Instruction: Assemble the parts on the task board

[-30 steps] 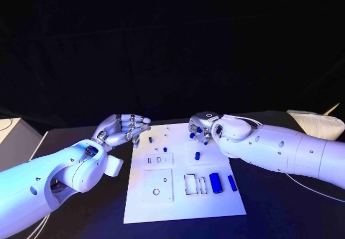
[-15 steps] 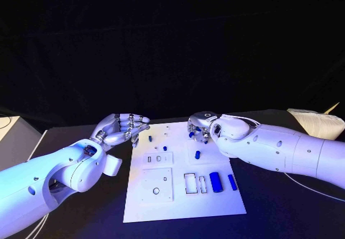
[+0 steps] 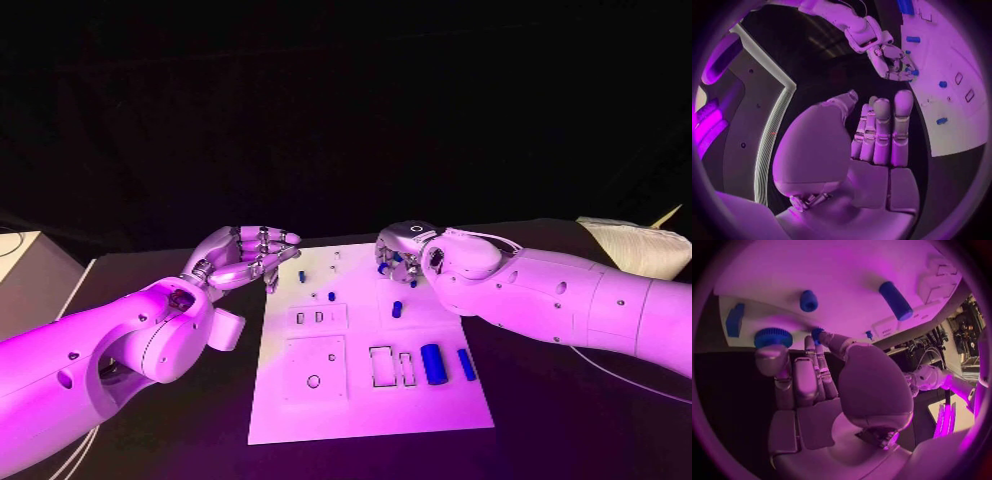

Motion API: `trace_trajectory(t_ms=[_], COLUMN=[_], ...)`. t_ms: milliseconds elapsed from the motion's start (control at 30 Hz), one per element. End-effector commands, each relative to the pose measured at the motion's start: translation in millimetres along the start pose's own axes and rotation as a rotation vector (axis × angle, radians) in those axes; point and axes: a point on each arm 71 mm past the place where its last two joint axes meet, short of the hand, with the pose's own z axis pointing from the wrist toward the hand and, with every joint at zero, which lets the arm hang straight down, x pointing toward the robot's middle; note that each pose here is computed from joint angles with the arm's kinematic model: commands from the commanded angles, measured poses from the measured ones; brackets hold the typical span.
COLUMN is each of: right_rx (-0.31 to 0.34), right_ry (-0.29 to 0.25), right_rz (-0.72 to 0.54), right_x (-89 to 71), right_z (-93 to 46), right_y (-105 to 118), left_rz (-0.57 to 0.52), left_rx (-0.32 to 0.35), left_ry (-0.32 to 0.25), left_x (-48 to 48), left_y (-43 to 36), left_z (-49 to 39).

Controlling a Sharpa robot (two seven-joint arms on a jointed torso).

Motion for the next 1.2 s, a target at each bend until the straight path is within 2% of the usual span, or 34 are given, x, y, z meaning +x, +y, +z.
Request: trace_trajectory(t_ms=[33,367,600,933,1200], right_rx=[-0.003,0.017,0.017,-0.008,-0.014], right_ry=[-0.067,-0.165,-0.210,-0.209,-0.199], right_rz=[0.001,0.018,0.015,0.001,-0.008], right_x=[-4.6,-13.0,-18.1,-19.7,-19.4], right_z=[-0.9,0.8,11.8,28.5,36.2], right_y=[3,8,16,33,39], left_rz=[-0.009,-0.009,-0.008,-0.009,-0.012], left_rx=[0.012,0.011,0.013,0.015,0.012], left_ry=[-0.003,-0.009,-0.013,-0.013,-0.015], left_x=[0.0,-2.3,-2.9,-2.3,-2.4], left_y=[-1.7,-1.5,-2.2,-3.5,-2.4], left_z=[0.4,-0.5,-1.3,-1.5,0.2])
